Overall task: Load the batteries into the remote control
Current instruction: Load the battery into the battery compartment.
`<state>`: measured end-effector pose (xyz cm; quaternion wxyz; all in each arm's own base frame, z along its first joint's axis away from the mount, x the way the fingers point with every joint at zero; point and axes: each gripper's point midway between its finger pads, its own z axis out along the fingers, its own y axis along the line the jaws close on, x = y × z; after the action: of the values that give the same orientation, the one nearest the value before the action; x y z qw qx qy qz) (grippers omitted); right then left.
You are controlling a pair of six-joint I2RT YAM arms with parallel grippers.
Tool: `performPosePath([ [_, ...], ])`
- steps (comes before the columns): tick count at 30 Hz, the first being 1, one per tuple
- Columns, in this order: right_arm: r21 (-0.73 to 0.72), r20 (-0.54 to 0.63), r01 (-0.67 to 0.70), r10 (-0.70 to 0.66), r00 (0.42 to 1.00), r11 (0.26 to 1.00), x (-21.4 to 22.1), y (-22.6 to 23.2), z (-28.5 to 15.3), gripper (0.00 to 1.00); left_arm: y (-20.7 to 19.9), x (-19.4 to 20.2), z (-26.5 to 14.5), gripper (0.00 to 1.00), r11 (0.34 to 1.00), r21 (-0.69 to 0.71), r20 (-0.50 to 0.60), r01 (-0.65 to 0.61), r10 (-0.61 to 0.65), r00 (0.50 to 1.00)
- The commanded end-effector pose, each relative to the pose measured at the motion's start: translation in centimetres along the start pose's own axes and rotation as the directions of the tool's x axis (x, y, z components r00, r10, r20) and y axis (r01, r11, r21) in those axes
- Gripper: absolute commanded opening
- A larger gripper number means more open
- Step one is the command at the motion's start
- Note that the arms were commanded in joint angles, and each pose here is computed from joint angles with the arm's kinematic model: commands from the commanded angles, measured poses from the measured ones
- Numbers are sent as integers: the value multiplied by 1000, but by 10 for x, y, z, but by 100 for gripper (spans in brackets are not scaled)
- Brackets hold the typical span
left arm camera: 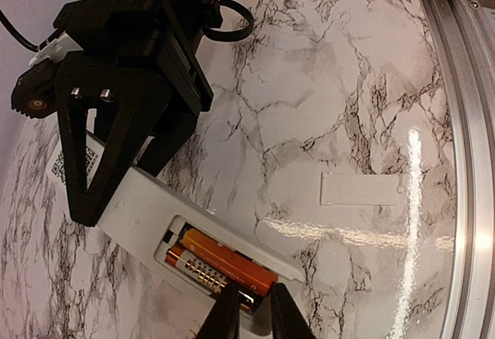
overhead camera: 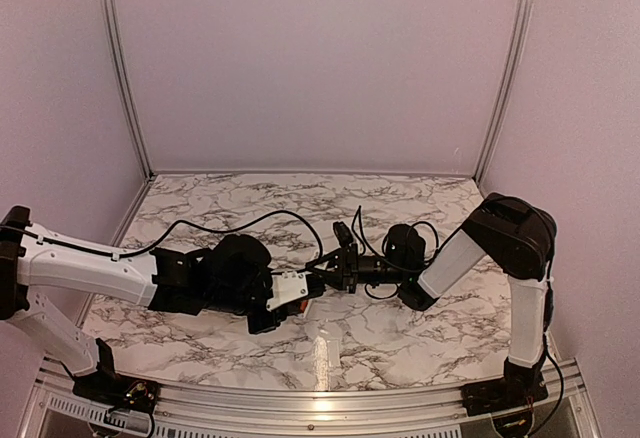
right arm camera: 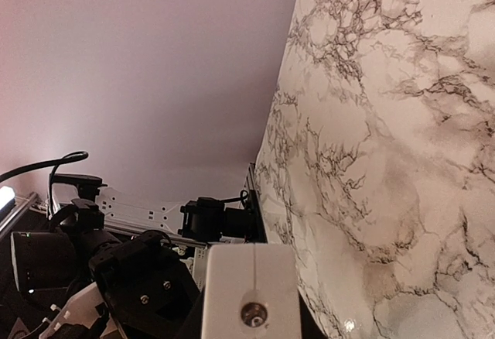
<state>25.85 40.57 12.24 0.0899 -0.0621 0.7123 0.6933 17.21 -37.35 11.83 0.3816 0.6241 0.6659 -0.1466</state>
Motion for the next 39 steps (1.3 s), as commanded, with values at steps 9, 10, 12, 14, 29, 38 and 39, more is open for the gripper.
performPosePath([
  [9,-60,-12,46,-47,999,997,0,27,7,0,9,-4,8,14,999,-38,-27,20,-21,999],
  [10,-60,-13,46,-47,999,997,0,27,7,0,9,-4,8,14,999,-38,-29,20,-21,999],
  [12,-60,-15,47,-48,999,997,0,26,7,0,9,-5,5,16,999,-40,-24,24,-25,999],
  [14,-58,-15,51,-52,999,997,0,26,7,0,10,-8,0,22,998,-44,-10,34,-34,999],
  [29,-55,-12,72,-73,997,996,-2,27,5,0,50,-22,-55,99,896,-99,196,434,-410,891],
  [38,-87,-17,106,-108,994,991,-2,41,3,0,35,-19,-46,99,695,246,150,676,-716,682],
  [39,-90,-18,108,-111,994,990,-2,42,3,0,33,-19,-44,99,685,268,145,678,-724,674],
])
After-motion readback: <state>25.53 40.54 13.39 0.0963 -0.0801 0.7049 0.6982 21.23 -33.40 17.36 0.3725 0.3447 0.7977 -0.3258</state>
